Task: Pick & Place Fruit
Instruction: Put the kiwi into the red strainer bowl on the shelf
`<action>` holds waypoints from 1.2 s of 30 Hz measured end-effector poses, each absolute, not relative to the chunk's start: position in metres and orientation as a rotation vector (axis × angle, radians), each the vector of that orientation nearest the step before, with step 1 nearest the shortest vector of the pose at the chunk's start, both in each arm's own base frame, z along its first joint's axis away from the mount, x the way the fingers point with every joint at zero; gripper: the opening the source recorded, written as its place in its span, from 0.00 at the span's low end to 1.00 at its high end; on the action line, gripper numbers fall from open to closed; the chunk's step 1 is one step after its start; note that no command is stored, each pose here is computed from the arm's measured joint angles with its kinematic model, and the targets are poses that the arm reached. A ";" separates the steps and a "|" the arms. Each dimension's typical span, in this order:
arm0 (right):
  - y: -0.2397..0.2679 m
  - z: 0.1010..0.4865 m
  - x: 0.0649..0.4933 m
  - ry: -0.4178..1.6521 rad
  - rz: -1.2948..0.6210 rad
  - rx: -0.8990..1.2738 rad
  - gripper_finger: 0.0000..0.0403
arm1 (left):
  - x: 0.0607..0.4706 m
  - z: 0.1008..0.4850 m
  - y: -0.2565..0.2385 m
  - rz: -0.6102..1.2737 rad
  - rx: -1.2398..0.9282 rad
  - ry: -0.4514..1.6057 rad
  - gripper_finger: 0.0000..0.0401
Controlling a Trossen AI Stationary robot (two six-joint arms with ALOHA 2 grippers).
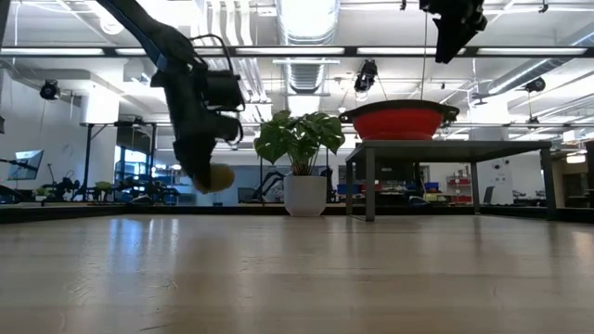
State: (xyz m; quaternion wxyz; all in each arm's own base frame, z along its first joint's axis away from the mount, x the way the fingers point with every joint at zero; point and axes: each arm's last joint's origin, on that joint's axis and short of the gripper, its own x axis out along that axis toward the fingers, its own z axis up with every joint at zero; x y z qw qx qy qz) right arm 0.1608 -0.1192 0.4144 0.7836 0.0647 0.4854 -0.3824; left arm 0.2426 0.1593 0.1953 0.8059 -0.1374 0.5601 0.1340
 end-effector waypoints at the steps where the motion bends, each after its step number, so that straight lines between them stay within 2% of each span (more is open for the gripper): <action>1: -0.118 0.414 0.162 1.047 -0.801 0.139 0.56 | 0.242 0.199 0.157 0.258 -0.335 1.171 0.57; 8: -0.096 0.414 0.177 1.039 -0.589 0.087 0.58 | 0.246 0.216 0.139 -0.024 -0.640 0.995 0.57; 12: -0.076 0.415 0.188 1.022 -0.481 0.030 0.55 | 0.255 0.218 0.123 -0.142 -0.701 0.979 0.57; 17: -0.042 0.416 0.200 0.986 -0.341 -0.028 0.52 | 0.274 0.222 0.094 -0.293 -0.651 0.937 0.57; 24: 0.010 0.418 0.212 0.885 -0.143 -0.083 0.48 | 0.305 0.237 0.055 -0.435 -0.530 0.758 0.57; 29: 0.038 0.419 0.212 0.837 -0.061 -0.050 0.46 | 0.322 0.247 0.027 -0.424 -0.348 0.618 0.57; 36: 0.057 0.411 0.213 0.819 -0.039 -0.068 0.44 | 0.336 0.262 0.002 -0.278 -0.159 0.424 0.57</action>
